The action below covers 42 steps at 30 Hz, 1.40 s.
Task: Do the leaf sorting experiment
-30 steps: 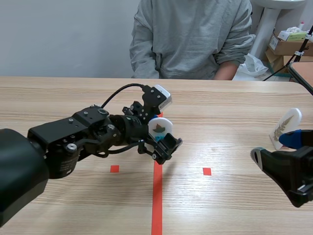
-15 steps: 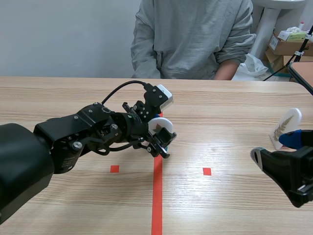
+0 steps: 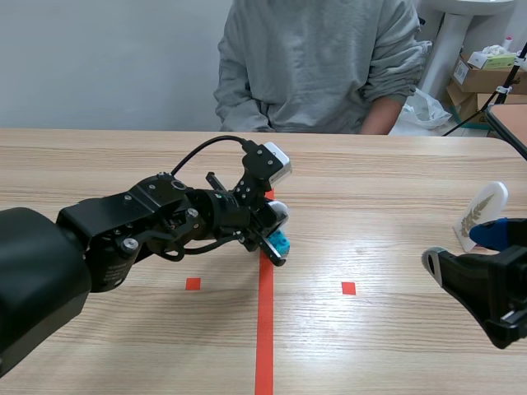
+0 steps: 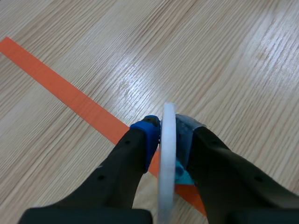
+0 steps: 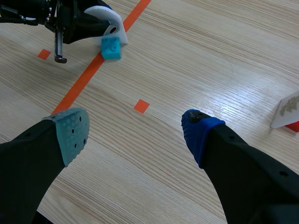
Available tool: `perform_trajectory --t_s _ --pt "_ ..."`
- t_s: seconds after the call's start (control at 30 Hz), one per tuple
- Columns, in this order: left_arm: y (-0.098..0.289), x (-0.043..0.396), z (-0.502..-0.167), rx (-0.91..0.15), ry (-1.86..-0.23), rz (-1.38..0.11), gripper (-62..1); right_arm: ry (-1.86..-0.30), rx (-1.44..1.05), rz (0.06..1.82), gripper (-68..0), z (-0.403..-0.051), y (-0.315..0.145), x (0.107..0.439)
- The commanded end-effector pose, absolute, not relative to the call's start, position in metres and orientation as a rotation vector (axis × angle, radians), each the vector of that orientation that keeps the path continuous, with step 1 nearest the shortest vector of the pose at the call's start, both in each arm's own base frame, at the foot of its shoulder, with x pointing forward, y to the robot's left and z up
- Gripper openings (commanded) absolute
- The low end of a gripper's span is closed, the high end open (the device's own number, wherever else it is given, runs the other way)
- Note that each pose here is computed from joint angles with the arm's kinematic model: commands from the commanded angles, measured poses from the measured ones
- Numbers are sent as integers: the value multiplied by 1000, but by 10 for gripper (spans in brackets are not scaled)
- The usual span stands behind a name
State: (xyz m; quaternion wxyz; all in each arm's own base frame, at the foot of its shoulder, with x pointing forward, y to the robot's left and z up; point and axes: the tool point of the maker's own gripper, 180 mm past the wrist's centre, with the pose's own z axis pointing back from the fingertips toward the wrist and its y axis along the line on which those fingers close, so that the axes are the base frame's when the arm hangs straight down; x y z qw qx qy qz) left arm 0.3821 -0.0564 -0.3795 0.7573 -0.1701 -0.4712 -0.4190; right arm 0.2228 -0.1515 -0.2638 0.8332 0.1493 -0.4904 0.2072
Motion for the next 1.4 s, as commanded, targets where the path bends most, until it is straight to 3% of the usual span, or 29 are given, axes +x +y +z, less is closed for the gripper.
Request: perform_trajectory --t_s 0.0,0.1,0.37,0.6,0.83,1.37 --pt "-60 391 -366 -382 -1068 -901 -542 -1073 320 450 -264 -255 -150 228" --pt "-60 391 -366 -383 -1068 -901 -569 -1073 320 450 -264 -255 -150 228" --pt "-58 392 -364 -370 -1061 -907 -569 -1079 318 451 -264 -254 -150 229" --pt "-28 396 -354 -358 -1024 -881 -569 -1098 315 455 -264 -249 -150 234" --pt "25 389 -343 -360 -1049 -764 -569 -1107 310 460 -264 -247 -150 237" --pt "198 395 -309 -220 -1205 -219 -569 -1107 309 459 -264 -247 -150 237"
